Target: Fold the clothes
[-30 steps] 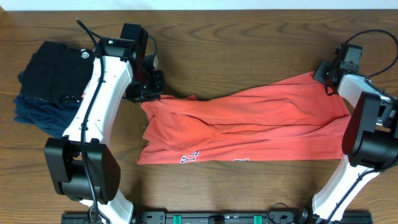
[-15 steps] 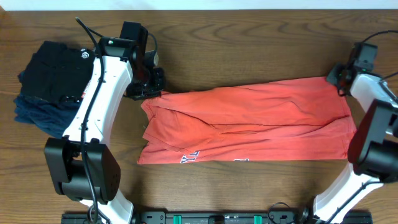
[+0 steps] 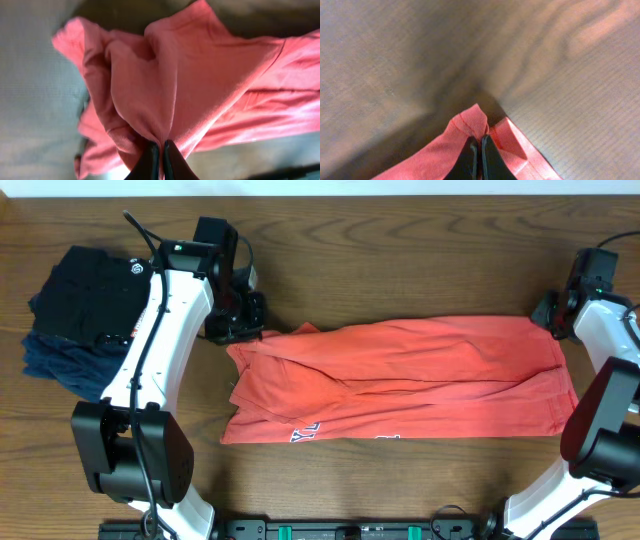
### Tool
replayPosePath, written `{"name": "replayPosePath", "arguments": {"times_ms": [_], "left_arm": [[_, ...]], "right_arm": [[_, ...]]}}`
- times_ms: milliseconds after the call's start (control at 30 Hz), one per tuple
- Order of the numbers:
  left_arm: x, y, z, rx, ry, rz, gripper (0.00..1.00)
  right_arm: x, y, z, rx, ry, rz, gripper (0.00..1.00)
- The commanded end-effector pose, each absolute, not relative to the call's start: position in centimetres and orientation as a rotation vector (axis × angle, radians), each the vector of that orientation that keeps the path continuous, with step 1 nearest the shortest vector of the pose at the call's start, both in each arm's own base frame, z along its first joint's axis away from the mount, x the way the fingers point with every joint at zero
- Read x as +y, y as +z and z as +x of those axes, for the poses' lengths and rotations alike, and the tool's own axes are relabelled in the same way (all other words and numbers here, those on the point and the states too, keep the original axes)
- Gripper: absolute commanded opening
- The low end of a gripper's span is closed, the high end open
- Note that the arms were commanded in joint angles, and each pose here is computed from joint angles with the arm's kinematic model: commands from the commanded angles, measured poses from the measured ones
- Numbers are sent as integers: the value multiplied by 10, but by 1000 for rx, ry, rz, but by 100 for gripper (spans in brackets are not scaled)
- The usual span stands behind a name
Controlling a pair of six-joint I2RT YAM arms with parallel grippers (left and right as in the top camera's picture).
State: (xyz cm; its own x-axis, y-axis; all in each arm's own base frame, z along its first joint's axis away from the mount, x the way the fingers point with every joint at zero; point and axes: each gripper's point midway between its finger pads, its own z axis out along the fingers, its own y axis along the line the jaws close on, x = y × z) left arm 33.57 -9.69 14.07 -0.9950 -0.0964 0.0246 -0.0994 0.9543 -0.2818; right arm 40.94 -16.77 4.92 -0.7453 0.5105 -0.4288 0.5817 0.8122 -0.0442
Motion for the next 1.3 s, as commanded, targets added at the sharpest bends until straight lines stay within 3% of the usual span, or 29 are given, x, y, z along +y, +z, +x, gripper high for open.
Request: {"name": "replayPosePath", "arguments": {"times_ms": [0,400,933,1033,1100,1133,1267], "left_arm": [[-96,139,323,-3040,436,156,6],[-89,146,271,-2844,360,90,6],[-85,128,243,-2731,325,86,6],[-84,126,239,-2714,319,89,11],[-84,126,236,-2704,315,91,34],[-84,127,236,-2702,314,92,37],[-84,127,236,-2702,315,92,40]], "right_arm": [[-192,86,389,2541,-383,864,1],[-197,86,308,2756,-453,1013,1],[-187,82,283,2868,-454,1032,2],[-186,82,281,2880,-453,1033,20],[-185,82,279,2888,-453,1034,36],[-185,82,279,2889,-453,1034,42],[-184,82,278,2892,-453,1034,46]]}}
